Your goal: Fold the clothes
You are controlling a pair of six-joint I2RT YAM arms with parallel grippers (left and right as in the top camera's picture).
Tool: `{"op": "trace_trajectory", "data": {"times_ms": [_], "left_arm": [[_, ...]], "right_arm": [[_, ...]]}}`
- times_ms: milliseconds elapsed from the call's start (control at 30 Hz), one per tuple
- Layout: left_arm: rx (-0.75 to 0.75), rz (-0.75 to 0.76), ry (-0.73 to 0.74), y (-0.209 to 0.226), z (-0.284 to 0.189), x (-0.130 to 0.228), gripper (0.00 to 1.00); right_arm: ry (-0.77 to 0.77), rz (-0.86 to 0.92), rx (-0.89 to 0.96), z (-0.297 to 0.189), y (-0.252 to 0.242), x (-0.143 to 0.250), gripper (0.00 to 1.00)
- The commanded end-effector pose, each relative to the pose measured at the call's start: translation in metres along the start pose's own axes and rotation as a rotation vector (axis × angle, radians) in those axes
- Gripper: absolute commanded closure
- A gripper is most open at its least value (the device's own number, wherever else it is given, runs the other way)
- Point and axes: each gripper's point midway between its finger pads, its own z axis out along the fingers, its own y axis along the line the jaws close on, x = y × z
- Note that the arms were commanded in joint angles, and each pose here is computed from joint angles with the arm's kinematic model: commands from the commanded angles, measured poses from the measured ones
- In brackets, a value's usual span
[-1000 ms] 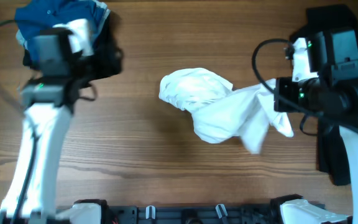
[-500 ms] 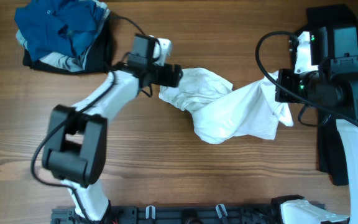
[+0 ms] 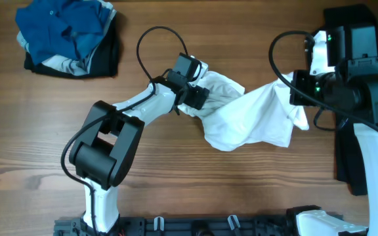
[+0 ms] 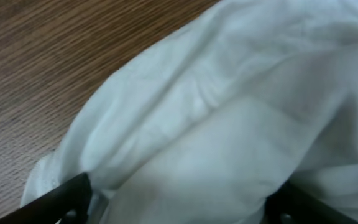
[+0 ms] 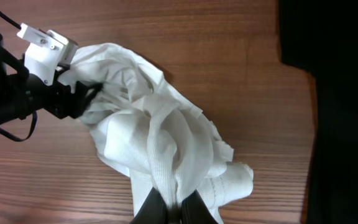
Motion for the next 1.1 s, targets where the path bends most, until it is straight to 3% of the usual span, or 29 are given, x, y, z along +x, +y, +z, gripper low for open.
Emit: {"op": "trace_trajectory", "data": {"times_ms": [0,33,133,267,467,600,733,933,1067], "left_arm": [[-0.050,-0.009,0.039,0.013,0.010,0.012,0.69],[-0.062,-0.056,0.038,0.016,0.008,0.011,0.96],[-0.112,-0.215,0.021,0.037,-0.012,0.006,0.96],[-0.150,-0.341,-0.072,0.074,-0.083,-0.019,0.96],[-0.227,-0.486,-0.503,0.125,-0.289,-0.061,0.96],[-0.251,-0.489,-0.700,0.121,-0.380,-0.056,0.96],[-0.252,-0.489,-0.698,0.111,-0.402,-0.035,0.96],[-0.338,-0.530,-0.535,0.119,-0.381,0.000,0.96],[-0.380,-0.541,-0.521,0.127,-0.380,0.003,0.96]], "right_arm": [[-0.011,-0.010,-0.006,0.000,0.001,-0.003,0.96],[-0.013,-0.010,-0.006,0.000,0.001,-0.004,0.96],[-0.016,-0.007,-0.007,0.000,0.001,-0.004,0.96],[-0.030,-0.007,-0.008,0.000,0.001,-0.008,0.96],[-0.098,-0.024,-0.018,0.009,0.005,-0.032,0.96],[-0.180,-0.049,-0.033,0.008,0.002,-0.055,0.96],[-0.177,-0.055,-0.087,0.006,-0.006,-0.055,0.96],[-0.101,-0.021,-0.171,0.004,-0.026,-0.035,0.96],[-0.061,-0.020,-0.168,0.005,-0.029,-0.025,0.96]]}}
